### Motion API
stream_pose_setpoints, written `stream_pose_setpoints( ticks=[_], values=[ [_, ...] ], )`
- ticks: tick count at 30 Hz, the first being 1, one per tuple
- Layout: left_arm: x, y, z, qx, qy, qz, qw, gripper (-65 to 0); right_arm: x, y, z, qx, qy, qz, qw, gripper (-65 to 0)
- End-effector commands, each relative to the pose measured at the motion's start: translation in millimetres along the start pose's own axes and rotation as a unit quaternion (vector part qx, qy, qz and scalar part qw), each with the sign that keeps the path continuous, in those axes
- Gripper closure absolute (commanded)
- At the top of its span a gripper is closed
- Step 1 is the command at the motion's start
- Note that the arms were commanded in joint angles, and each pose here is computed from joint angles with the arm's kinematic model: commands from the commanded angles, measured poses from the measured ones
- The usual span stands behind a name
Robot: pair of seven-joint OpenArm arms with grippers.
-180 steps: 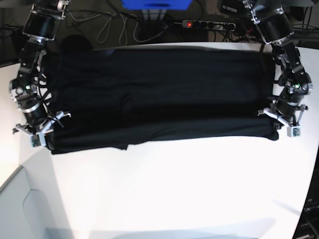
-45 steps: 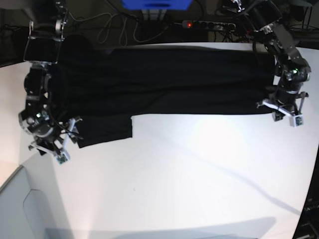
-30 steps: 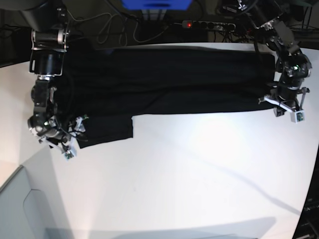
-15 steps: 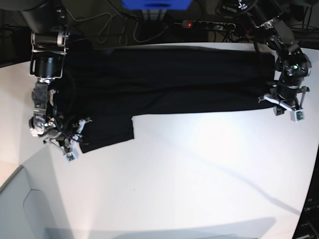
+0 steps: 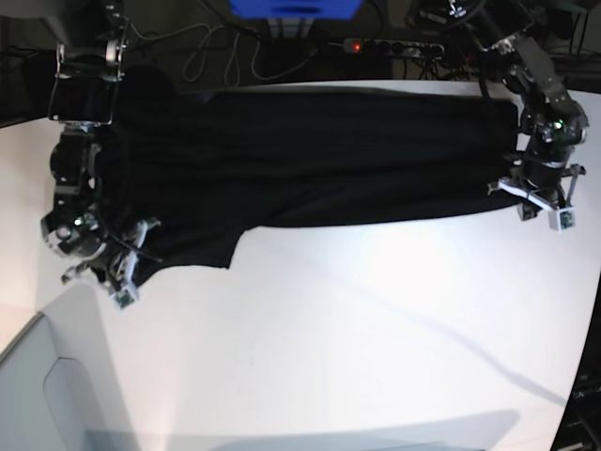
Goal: Fold the T-shirt properly
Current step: 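Grasp the strip's ends with both grippers and lift slightly, then drag the shirt strip away from the table edge with both grippers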
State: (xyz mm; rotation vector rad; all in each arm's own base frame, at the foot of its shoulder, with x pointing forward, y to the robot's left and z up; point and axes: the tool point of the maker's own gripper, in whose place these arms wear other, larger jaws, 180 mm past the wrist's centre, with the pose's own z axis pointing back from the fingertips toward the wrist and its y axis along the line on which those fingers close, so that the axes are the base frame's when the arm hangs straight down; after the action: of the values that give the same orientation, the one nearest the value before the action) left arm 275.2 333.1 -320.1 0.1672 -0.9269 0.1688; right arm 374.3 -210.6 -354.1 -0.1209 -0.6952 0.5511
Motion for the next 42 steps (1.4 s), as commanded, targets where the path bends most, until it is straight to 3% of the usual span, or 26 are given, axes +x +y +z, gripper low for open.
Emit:
stream_pose_setpoints(
  ticks=[1,8,16,24,42],
  values=[
    [22.7,3.5,5.8,0.005,-0.034,-0.010,0.999,0.0,19.2,-11.7,13.5,-0.019,-0.027,0.015,0.9993,-0.3],
    [28.8,1.1,14.1,0.007,-0.044,-0.021,0.999,0.0,24.8,-23.6,64.9,-0.080,-0.060,0.027,0.9946,-0.3],
    [15.9,1.8,17.2,0.007,-0.031,-0.023,0.999,0.0,6.3,0.8,115.4,-0.107,-0.078,0.059,0.9895,-0.3],
    [-9.7,4.6,22.9,0.008,-0.001,-0.030,1.000,0.0,-39.5,33.6,119.7,-0.076,-0.035,0.035,0.9959,-0.3],
    [-54.8,29.8,22.5,0.033,0.052,0.009,0.998,0.0,-94.9,96.0,133.9,0.004,-0.042,0.020,0.9989,-0.3]
  ],
)
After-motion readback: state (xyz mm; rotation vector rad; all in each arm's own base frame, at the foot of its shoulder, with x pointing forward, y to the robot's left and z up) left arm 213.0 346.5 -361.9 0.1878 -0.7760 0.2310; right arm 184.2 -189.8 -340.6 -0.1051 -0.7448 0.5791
